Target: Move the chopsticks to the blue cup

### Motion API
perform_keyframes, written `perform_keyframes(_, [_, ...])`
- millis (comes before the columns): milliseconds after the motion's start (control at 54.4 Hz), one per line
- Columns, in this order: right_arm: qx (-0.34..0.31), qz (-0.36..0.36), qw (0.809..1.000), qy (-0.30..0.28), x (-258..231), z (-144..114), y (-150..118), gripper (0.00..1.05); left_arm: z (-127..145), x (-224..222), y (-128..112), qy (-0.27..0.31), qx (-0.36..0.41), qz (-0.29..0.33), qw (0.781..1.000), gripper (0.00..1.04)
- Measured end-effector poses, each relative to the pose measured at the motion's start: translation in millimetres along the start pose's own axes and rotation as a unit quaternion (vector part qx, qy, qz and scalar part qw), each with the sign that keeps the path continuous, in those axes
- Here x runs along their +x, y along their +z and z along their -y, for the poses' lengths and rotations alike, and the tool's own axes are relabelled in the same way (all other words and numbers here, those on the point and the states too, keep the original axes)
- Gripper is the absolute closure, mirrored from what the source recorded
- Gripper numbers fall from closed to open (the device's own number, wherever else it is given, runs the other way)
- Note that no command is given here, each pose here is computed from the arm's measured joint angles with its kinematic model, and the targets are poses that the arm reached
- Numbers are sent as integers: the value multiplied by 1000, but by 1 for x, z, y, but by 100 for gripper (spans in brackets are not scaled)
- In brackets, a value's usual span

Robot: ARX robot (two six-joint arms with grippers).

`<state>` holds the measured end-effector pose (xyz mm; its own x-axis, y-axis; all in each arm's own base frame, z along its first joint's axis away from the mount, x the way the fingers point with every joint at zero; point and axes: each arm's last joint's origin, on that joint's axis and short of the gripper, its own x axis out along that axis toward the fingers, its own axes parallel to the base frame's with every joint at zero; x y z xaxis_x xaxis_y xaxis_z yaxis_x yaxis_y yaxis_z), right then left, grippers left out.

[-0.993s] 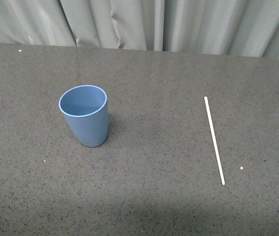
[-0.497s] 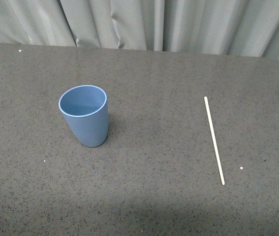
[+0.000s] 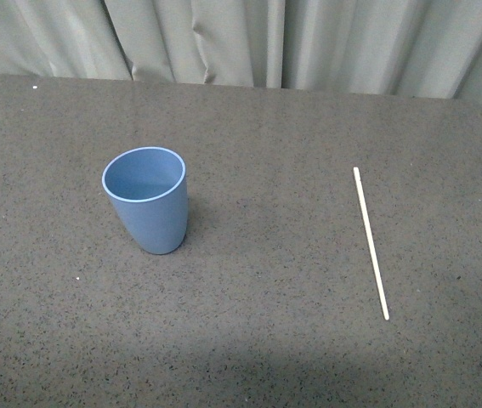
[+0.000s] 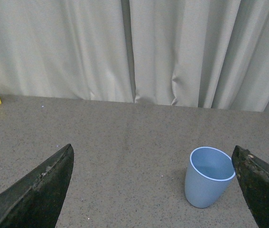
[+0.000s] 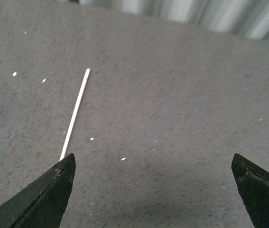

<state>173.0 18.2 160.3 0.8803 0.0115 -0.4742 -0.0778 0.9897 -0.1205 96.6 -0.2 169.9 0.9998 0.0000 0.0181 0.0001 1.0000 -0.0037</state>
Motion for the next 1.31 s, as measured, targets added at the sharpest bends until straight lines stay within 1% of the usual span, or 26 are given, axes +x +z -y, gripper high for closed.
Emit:
perform_keyframes(129, [8,-53,997,48,32,-13,7,9,0,0,0,0,0,0,1000,7])
perform_keyframes(257, [15,-104,993,61,64,-28,14,9,0,0,0,0,0,0,1000,7])
perform_keyframes(405, [16,-153,986,68,93,-44,17,9,0,0,0,0,0,0,1000,7])
perform_keyframes(570, [24,-219,973,72,123,-61,16,9,0,0,0,0,0,0,1000,7])
perform_keyframes(662, [39,-257,963,66,142,-69,15,9,0,0,0,0,0,0,1000,7])
perform_keyframes(736, [49,-274,958,65,151,-72,16,9,0,0,0,0,0,0,1000,7])
perform_keyframes(772, [62,-288,954,65,160,-76,16,9,0,0,0,0,0,0,1000,7])
perform_keyframes(901, [85,-316,943,58,182,-86,13,9,0,0,0,0,0,0,1000,7])
perform_keyframes(1048, [92,-339,935,48,201,-92,8,9,0,0,0,0,0,0,1000,7])
perform_keyframes(1232, [99,-356,928,54,220,-97,8,9,0,0,0,0,0,0,1000,7])
perform_keyframes(1306, [100,-356,928,54,227,-98,11,9,0,0,0,0,0,0,1000,7])
